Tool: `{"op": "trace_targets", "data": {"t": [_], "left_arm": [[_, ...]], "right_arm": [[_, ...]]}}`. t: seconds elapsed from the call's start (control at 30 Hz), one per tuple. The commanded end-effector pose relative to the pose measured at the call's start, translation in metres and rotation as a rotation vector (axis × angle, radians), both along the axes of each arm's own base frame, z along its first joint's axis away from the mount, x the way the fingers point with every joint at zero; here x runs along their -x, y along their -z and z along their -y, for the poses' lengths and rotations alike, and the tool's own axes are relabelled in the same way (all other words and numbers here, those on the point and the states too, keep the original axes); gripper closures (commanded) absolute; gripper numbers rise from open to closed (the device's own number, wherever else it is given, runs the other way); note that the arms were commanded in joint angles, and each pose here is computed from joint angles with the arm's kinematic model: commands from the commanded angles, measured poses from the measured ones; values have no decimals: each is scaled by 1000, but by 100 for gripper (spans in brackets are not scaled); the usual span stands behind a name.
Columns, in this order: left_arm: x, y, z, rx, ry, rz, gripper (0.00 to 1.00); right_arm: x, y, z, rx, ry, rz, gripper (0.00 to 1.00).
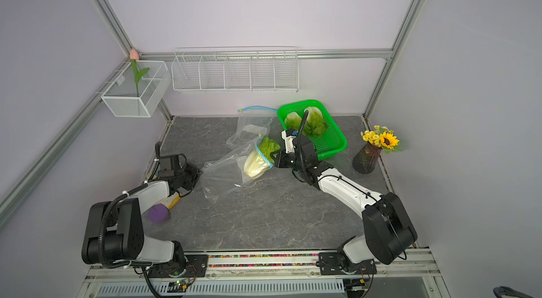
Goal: Open the zip-top bag and take out the chinese cabbages
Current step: Pick up the Chinese cabbage from the zipper food storage bag, then place the Chinese cabbage in the basket.
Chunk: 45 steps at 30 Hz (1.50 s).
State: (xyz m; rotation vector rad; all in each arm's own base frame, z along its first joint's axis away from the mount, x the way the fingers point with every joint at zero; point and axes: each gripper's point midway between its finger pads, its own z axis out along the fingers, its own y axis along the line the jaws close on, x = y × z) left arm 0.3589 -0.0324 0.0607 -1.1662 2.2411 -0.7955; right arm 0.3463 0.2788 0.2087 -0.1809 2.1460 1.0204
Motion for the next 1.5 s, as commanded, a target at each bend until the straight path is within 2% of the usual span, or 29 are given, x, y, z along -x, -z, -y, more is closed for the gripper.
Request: {"op": "trace_targets", "data": {"t": [0.0,0.1,0.33,0.43,0.7,0.87,0.9,0.97,1.13,1.2,1.3,1.47], "left_arm": [[4,12,-15,-48,-43,-32,100],[6,18,-15,-54,-36,-47,100],[6,18,-16,-62,-32,-48,100],[4,16,-15,-67,-23,-45,100],[2,6,-19,-101,-14,-25,100],[-5,-11,-21,-116,-18,27,100],[-6,-17,-20,-113,-19,43,97],[-9,-32,-21,-115,-26,80,79],[-12,-79,-28,-198,-41,176,24],[-13,-101,-25,-252,-17,229,10],[-15,-139,-11,-371,49,342,0],[-14,-190,27,-571,151,535,0]], "right_arm": [[-11,-55,13,-50,59,190,92],[-13,-79,28,-60,129,279,93],[-25,-94,68,18,319,309,93],[-30,-98,76,23,310,276,93],[-46,-106,135,34,435,234,93],[-55,-85,172,90,510,116,93],[-60,-80,186,92,538,86,93],[-64,-71,195,81,544,42,92],[-73,-53,213,79,563,-44,92],[-77,-49,215,78,560,-57,91],[-82,-44,217,77,568,-83,89],[-102,-33,210,8,578,-131,89]]}}
